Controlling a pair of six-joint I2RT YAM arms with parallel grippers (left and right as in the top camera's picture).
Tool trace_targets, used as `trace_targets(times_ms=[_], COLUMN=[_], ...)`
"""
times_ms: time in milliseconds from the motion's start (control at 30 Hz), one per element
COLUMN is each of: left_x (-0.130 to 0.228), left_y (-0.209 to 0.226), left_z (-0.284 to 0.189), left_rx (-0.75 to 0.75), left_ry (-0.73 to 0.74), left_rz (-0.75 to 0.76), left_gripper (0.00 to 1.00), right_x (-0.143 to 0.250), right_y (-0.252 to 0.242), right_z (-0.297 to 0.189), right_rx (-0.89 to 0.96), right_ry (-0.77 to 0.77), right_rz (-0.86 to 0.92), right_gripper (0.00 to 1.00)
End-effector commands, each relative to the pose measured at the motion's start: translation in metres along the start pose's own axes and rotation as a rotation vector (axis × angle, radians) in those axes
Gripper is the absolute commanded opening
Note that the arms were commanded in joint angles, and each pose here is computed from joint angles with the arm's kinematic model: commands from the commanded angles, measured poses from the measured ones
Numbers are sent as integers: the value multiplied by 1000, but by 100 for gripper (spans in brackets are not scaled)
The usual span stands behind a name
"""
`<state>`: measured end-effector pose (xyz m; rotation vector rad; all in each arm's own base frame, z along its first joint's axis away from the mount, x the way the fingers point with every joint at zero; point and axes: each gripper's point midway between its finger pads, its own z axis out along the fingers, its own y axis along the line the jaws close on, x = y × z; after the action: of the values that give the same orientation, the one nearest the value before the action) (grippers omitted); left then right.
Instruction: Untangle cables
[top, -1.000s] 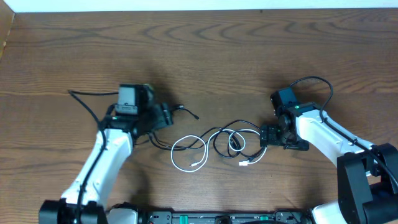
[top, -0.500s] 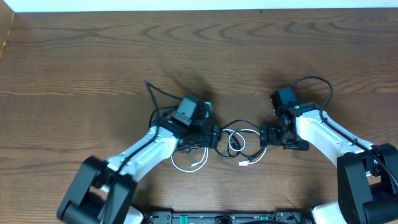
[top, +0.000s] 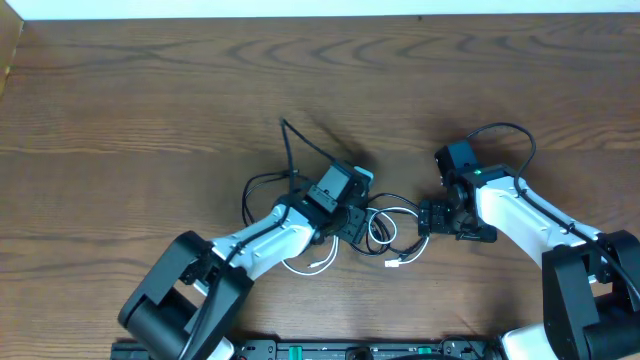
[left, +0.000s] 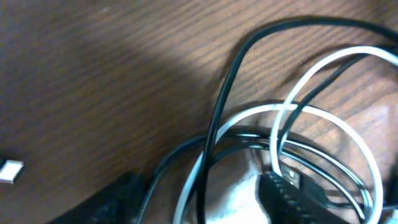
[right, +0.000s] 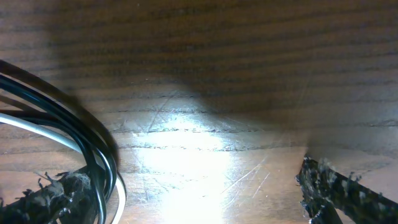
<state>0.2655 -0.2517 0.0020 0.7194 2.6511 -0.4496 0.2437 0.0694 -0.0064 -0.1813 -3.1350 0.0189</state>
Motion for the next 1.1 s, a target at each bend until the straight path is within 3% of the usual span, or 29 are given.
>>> trace_targets(times_ms=[0, 200, 400, 567, 633, 667, 700, 767, 900, 933, 1067], left_x=[51, 55, 26, -9, -20, -25, -30, -38, -44, -46, -50], left_y=[11, 12, 2, -19, -26, -29, -33, -41, -55, -58, -56], left_z=[23, 18, -9, -54, -72, -81, -92, -109, -134, -140, -150], left_rx=[-53, -58, -31, 93, 149, 174, 210, 270, 360, 370, 362], left_ry=[166, 186, 75, -76, -128, -152, -181, -227, -278, -292, -329], left_rz=[38, 34, 21, -27, -50, -58, -58, -49, -24, -16, -11], left_gripper=[49, 8, 7, 8, 8, 7, 8, 7, 7, 8, 7], right_x=[17, 17, 20, 22, 21, 21, 21, 21, 21, 21, 24], right_y=[-16, -16, -21, -31, -30, -29, -28, -27, -27, -27, -22], right_z=[19, 19, 18, 16, 16, 17, 17, 17, 17, 17, 17], right_rx=[87, 87, 108, 162, 161, 156, 149, 145, 141, 141, 111], right_ry=[58, 58, 70, 72, 71, 70, 71, 71, 72, 73, 88], right_rz=[-14, -14, -16, -20, -19, -19, -18, -18, -17, -18, -15], right_gripper=[97, 98, 97, 85, 74, 61, 41, 26, 15, 1, 1])
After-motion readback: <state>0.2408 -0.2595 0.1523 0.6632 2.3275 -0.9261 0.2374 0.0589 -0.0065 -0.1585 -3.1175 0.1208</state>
